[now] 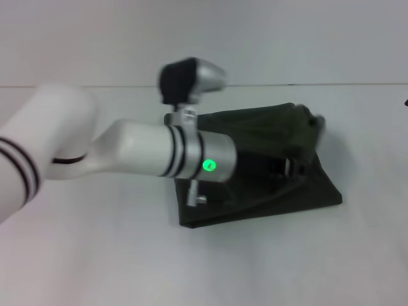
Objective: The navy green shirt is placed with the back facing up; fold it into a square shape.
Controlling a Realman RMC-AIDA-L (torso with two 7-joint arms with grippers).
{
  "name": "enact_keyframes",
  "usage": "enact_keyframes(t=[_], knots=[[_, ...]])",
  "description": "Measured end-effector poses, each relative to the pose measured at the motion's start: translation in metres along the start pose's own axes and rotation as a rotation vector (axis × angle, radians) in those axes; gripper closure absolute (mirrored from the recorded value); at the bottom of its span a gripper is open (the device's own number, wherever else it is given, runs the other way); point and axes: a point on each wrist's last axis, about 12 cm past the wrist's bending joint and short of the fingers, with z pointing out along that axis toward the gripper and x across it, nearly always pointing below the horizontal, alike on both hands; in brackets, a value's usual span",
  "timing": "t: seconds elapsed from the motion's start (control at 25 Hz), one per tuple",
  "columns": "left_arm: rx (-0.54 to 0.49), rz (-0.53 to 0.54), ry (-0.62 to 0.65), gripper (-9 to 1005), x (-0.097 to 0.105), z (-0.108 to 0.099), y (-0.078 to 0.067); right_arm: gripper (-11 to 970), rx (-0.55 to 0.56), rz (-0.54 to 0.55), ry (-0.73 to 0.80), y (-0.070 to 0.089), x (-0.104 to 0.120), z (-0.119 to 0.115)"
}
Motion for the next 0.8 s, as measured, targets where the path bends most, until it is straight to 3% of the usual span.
enact_keyframes(t=[0.28, 0.36, 0.4, 0.52, 0.68, 0.8], knots=[[0.052, 0.088, 0.01, 869, -0.006, 0.0, -0.017, 175, 0.001, -0.001, 0.0, 0.0, -0.001, -0.001], [0.09, 0.094, 0.001, 696, -0.006, -0.008, -0.02, 176, 0.004, -0.003, -0.002, -0.001, -0.002, -0.001], [0.118, 0.088, -0.021, 610, -0.008, -0.018, -0.019, 176, 0.005, -0.004, -0.002, -0.001, -0.002, -0.002], [0.193, 0.031, -0.117, 538, -0.007, -0.052, -0.011, 178, 0.006, -0.018, 0.024, 0.001, -0.004, 0.0], [0.23, -0.151, -0.273, 443, 0.007, -0.113, 0.02, 179, 0.006, -0.081, 0.138, 0.01, -0.005, 0.01], [0.223, -0.254, -0.307, 371, 0.022, -0.147, 0.041, 181, 0.004, -0.144, 0.283, 0.024, -0.006, 0.028]])
